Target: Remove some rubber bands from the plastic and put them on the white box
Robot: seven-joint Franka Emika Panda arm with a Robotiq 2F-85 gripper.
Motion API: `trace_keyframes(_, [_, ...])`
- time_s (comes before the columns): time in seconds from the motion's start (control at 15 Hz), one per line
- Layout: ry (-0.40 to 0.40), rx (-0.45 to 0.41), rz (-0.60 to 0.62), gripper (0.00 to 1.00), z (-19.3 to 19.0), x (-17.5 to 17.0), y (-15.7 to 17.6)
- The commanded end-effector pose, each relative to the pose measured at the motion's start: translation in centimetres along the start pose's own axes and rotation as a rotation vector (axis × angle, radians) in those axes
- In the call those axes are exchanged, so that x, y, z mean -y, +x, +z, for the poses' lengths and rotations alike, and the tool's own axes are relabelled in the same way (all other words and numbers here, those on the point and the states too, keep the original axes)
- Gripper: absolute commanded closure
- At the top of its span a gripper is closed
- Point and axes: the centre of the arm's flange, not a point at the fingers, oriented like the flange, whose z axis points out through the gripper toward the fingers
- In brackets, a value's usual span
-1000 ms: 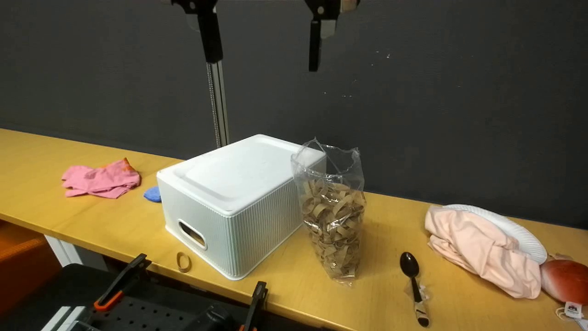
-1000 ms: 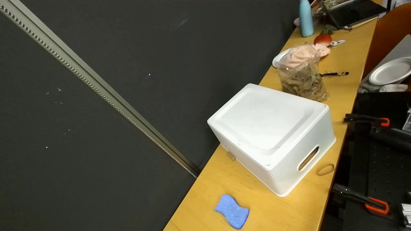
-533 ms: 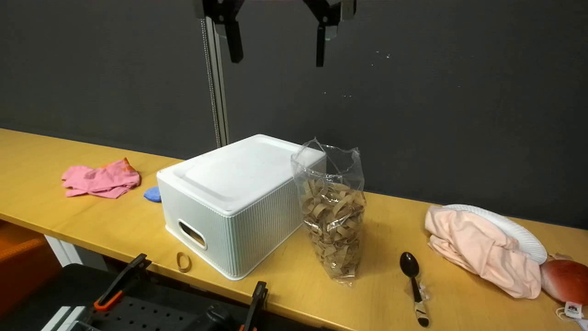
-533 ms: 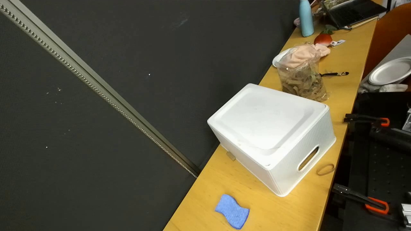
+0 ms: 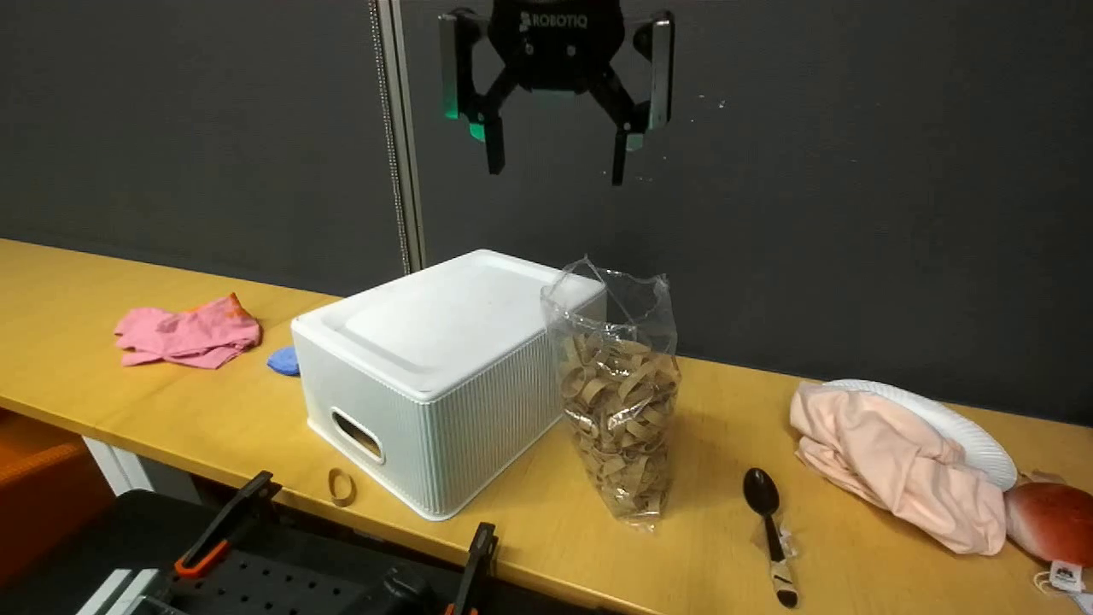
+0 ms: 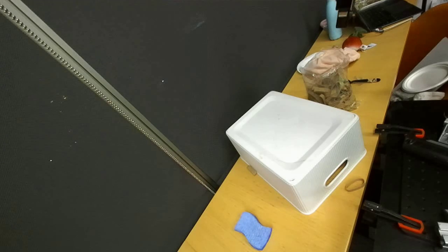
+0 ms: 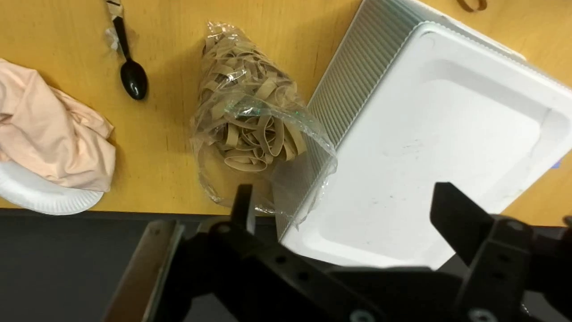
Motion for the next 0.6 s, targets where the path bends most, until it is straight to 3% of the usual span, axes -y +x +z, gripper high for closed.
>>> trace_keyframes(0.0, [0.019,-0.009,-0.001,0.0,2.8,-1.6,2.6])
trace_keyframes(0.53, [0.039,-0.003,0.01,0.0,8.3,-3.0,4.2])
